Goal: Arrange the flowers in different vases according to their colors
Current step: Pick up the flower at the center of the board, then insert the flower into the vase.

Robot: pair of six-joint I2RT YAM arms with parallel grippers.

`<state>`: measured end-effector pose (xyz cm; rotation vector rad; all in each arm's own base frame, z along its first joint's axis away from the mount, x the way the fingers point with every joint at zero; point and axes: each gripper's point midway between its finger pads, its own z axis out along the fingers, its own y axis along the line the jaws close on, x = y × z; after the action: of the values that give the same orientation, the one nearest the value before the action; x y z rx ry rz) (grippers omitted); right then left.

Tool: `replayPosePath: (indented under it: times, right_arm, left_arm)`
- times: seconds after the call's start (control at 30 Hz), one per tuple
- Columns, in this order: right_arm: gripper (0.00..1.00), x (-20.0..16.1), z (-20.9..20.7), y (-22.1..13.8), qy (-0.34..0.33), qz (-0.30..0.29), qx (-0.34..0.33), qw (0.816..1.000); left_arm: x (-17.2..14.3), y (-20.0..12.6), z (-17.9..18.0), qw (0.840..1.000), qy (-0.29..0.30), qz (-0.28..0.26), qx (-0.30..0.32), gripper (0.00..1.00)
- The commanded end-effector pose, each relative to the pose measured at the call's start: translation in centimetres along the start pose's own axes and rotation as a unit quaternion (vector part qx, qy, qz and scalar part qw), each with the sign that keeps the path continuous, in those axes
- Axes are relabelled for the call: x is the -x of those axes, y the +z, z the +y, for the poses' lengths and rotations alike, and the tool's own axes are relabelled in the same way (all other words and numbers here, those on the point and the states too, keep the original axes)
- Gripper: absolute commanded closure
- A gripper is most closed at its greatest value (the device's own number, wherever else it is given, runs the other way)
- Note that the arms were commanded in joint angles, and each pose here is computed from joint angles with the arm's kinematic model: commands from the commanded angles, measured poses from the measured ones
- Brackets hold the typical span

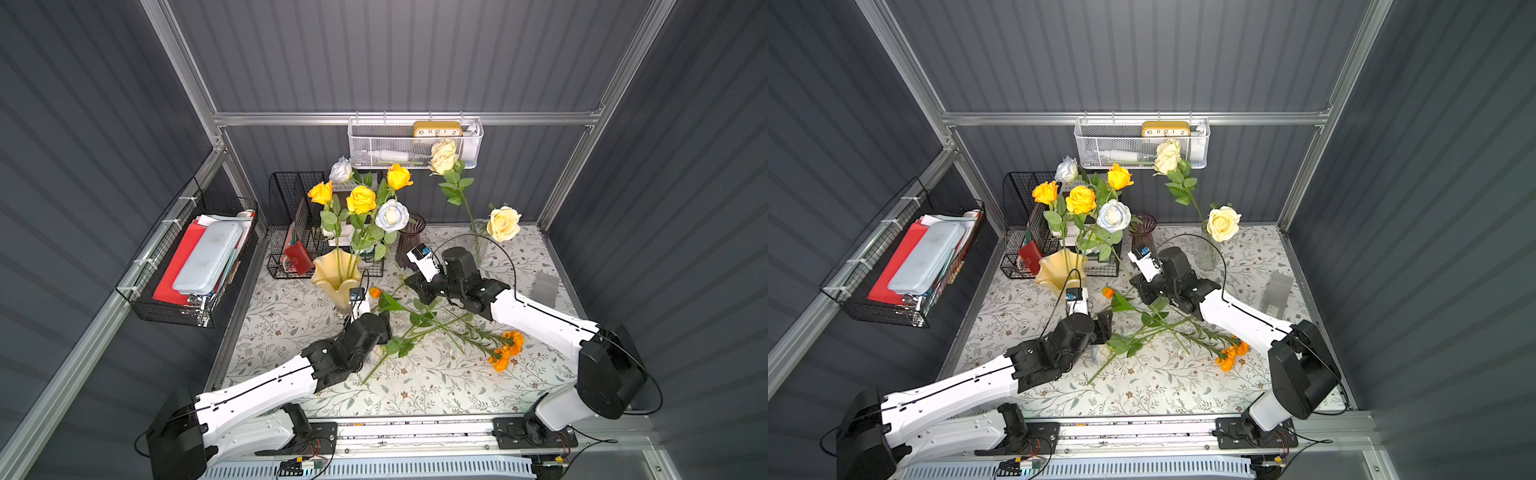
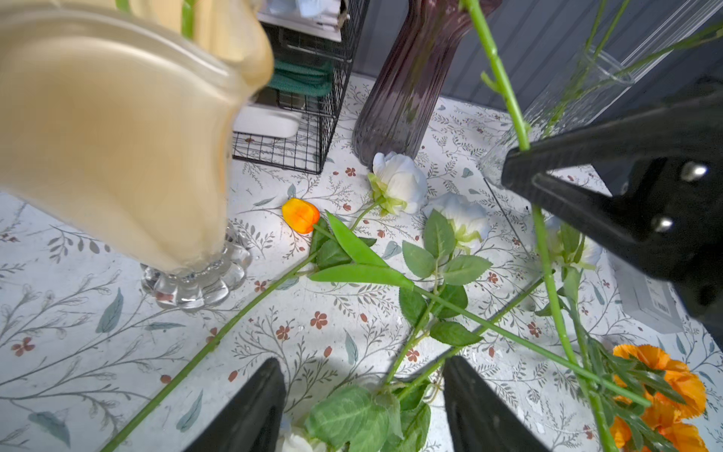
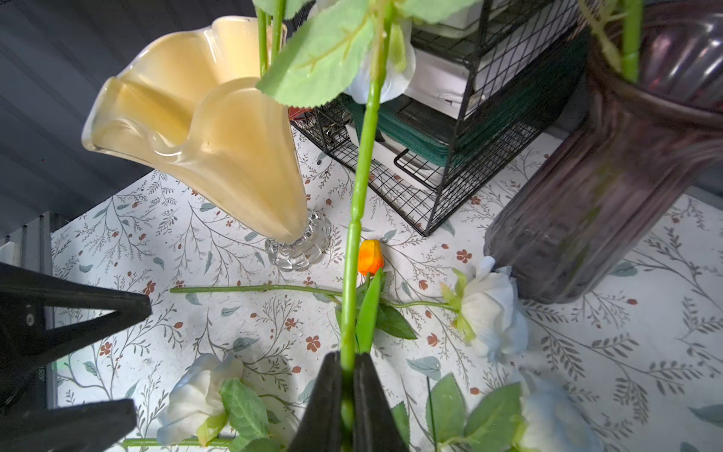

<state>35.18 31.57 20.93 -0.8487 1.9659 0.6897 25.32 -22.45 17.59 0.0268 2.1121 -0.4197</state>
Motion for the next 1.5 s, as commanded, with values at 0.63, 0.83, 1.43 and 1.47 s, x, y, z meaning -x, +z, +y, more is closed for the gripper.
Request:
replayPosePath:
  times: [0.63, 0.83, 1.43, 1.47]
  right_arm:
    - [0.98, 3.4, 1.0, 1.0, -0.006, 0.006, 0.043, 0.999]
    - [0.99, -1.9, 2.2, -2.1, 0.024, 0.041, 0.045, 0.998]
    - [1.0, -3.0, 13.3, -22.6, 0.046, -0.014, 0.125, 0.991]
    - [1.0, -2.2, 13.8, -23.8, 0.042, -0.024, 0.132, 0.99]
  left_arm:
    - [-1.1, 1.0, -0.9, 1.0, -0.016, 0.011, -0.022, 0.32]
    - [-1.1, 1.2, -1.1, 1.0, -0.01, 0.011, -0.026, 0.32]
    - [0.7, -0.4, -1.0, 0.999, -0.011, -0.012, -0.035, 0.32]
    - [0.7, -0.5, -1.0, 0.999, -0.01, -0.012, -0.035, 0.32]
